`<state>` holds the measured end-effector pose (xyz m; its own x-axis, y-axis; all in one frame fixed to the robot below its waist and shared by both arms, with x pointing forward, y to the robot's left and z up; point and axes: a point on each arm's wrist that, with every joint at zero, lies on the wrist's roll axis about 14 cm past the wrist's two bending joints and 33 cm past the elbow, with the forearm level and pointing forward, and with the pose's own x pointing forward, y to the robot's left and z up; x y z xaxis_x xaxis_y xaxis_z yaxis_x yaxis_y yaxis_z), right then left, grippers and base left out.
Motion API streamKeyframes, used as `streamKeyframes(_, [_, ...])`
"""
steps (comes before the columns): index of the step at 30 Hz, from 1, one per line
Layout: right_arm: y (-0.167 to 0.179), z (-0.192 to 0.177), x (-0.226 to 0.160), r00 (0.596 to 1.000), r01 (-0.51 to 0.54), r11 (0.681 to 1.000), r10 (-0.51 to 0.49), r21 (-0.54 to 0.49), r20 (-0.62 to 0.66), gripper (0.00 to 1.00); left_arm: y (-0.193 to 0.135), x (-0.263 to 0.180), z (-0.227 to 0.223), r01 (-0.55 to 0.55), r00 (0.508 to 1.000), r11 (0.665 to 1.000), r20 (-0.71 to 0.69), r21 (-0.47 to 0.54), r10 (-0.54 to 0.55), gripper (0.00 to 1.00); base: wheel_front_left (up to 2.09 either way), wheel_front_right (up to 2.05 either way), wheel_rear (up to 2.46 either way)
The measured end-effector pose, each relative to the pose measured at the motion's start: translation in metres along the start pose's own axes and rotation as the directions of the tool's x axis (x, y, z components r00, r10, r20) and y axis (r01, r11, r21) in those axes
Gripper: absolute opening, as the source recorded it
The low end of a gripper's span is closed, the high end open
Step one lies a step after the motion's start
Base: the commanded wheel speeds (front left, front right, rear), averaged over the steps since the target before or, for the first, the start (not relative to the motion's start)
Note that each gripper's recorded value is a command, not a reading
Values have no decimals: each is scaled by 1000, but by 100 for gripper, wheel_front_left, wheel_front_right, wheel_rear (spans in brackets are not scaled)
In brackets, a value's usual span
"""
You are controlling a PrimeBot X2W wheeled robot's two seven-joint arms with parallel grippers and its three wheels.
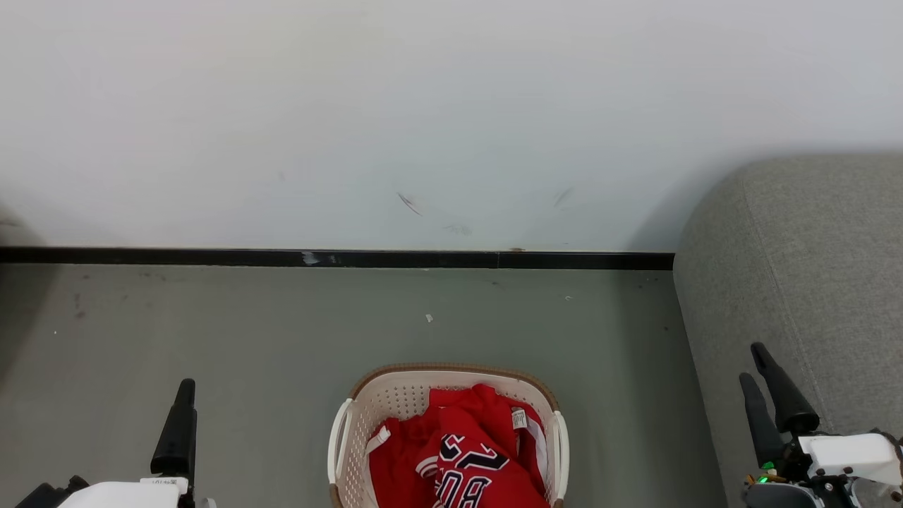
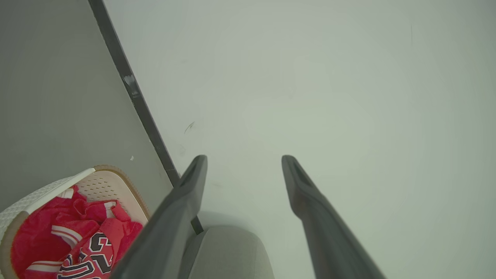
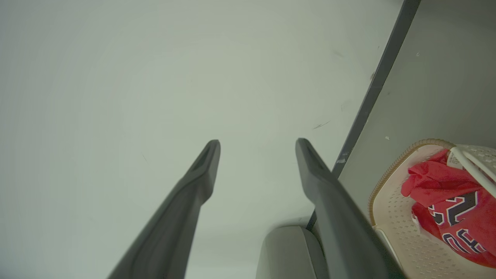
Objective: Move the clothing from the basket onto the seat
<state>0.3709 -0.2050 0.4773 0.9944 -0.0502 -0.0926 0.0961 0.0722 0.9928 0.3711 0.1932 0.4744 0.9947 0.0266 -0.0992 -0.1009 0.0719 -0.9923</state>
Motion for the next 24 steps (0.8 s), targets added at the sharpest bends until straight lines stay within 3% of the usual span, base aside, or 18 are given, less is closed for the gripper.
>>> streamKeyframes(8, [14, 1, 4, 999, -42, 987, 41, -152, -10, 100, -10, 3, 4, 30, 1000, 993, 3, 117, -31, 100, 0, 0, 0])
streamKeyframes(13, [24, -2, 6, 997, -80, 963, 76, -256, -26, 100, -16, 3, 8, 48, 999, 972, 5, 228, -50, 100, 0, 0, 0])
streamKeyframes(18, [30, -4, 6, 994, -106, 921, 94, -375, -50, 100, -20, 3, 11, 61, 998, 946, 8, 319, -67, 100, 0, 0, 0])
streamKeyframes(24, [34, -3, 5, 991, -132, 851, 112, -509, -70, 100, -25, 3, 13, 84, 996, 869, -17, 489, -86, 100, 0, 0, 0])
